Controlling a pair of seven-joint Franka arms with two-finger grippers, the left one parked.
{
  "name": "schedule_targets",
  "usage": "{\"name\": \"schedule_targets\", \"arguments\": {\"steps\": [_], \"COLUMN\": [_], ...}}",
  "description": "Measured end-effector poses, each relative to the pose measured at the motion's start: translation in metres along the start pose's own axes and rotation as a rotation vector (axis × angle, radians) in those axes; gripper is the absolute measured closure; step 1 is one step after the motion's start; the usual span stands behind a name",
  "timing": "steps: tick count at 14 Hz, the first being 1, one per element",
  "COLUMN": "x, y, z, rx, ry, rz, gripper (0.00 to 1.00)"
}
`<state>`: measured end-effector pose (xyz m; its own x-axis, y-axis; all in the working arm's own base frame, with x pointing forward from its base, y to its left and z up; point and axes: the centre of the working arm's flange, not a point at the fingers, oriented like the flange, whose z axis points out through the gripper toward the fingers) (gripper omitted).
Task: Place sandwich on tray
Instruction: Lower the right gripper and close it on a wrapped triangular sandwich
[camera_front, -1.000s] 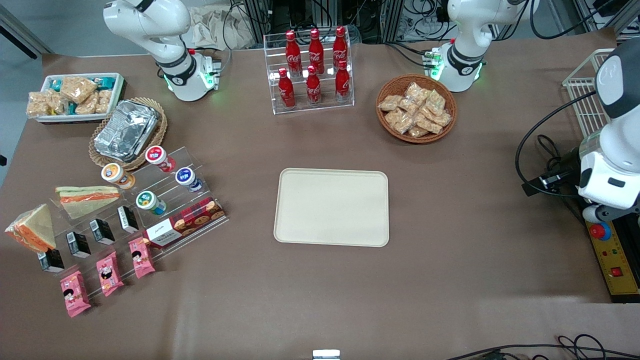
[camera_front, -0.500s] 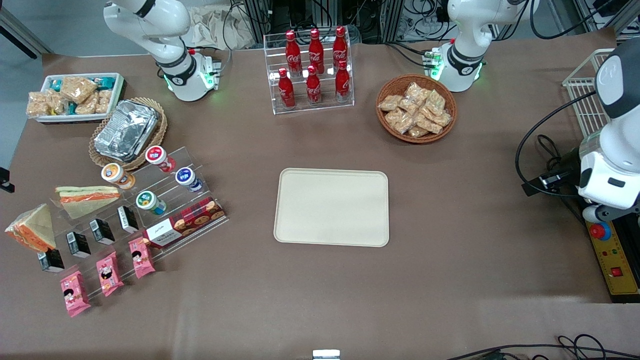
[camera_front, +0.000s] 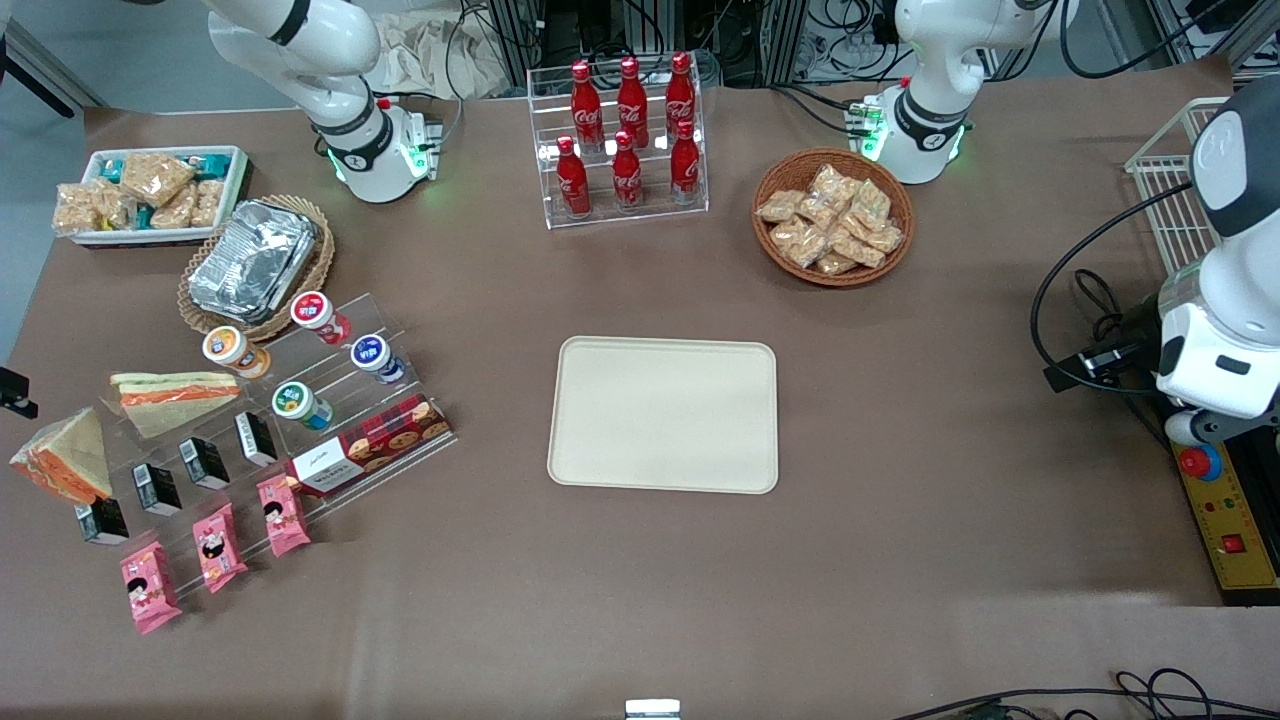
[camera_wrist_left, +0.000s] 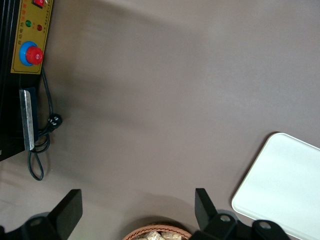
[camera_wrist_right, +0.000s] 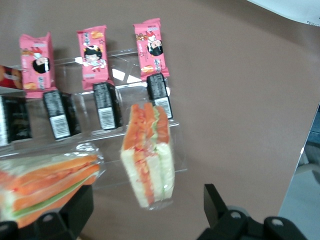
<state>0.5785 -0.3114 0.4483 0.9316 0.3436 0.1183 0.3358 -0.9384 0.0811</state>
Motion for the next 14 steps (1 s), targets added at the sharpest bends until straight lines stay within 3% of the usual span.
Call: {"name": "schedule_targets", "arguments": {"steps": [5, 14], "x": [0.006, 0.008], "y": [0.003, 0.002], "z": [0.025, 0.063], "rx": [-0.004, 0.015], "ry": [0.010, -0.015], "rz": [0.001, -0.004], "gripper": [0.01, 0.01]}}
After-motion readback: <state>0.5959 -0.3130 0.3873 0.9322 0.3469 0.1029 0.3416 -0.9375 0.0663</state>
